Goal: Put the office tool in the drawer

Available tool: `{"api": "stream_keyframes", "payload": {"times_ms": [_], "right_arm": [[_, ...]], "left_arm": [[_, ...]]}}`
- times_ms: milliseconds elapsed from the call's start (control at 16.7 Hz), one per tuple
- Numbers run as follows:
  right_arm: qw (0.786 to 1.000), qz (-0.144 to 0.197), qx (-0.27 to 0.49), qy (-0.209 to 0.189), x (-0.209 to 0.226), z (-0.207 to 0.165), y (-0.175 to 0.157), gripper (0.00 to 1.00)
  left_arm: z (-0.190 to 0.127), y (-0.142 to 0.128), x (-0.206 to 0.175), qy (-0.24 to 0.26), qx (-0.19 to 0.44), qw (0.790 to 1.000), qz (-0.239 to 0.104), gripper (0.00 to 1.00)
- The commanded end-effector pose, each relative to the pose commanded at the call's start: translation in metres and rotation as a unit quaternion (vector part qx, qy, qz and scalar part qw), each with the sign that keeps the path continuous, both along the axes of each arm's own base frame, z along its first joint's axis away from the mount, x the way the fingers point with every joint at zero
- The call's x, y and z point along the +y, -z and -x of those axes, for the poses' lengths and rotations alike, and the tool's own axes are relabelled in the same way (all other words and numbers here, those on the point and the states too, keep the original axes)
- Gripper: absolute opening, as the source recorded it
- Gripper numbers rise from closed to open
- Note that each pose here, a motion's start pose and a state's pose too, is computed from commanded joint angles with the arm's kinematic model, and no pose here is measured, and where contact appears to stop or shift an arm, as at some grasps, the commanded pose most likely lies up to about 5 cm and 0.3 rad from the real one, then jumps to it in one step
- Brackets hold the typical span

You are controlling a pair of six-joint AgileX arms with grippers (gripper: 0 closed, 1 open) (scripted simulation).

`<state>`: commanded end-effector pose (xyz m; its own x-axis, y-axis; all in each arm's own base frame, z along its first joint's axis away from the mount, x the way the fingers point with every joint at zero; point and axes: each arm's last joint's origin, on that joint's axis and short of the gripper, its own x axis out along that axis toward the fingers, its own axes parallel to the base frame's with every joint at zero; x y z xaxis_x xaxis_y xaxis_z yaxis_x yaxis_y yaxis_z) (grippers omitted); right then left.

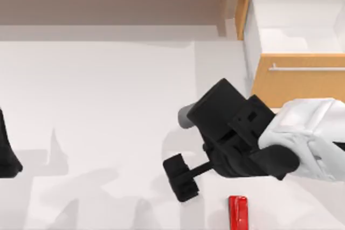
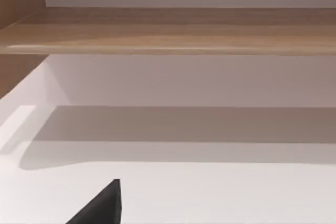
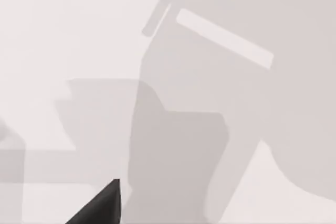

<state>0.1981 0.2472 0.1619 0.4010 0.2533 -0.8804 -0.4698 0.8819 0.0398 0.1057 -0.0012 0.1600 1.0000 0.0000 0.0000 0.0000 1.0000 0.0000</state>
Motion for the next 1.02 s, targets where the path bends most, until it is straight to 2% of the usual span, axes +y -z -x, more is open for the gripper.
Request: {"api": "stream_keyframes", "payload": {"times_ms": [120, 300, 480, 600, 1020], "right_arm": [[0.994, 0.016, 0.080, 0.069, -0.004, 0.007, -0.008, 1.00], [0.971, 0.044, 0.167, 0.162, -0.010, 0.014, -0.018, 1.00], [0.947, 0.065, 0.219, 0.228, -0.015, 0.017, -0.025, 1.00], [0.938, 0.071, 0.232, 0.248, -0.016, 0.017, -0.026, 1.00], [0.937, 0.072, 0.234, 0.249, -0.016, 0.018, -0.022, 1.00]], "left_arm": [[0.000, 0.000, 0.000, 0.000, 0.000, 1.000, 0.000, 1.00], [0.000, 0.000, 0.000, 0.000, 0.000, 1.000, 0.000, 1.00], [0.000, 0.000, 0.000, 0.000, 0.000, 1.000, 0.000, 1.00], [0.000, 0.000, 0.000, 0.000, 0.000, 1.000, 0.000, 1.00], [0.000, 0.000, 0.000, 0.000, 0.000, 1.000, 0.000, 1.00]]}}
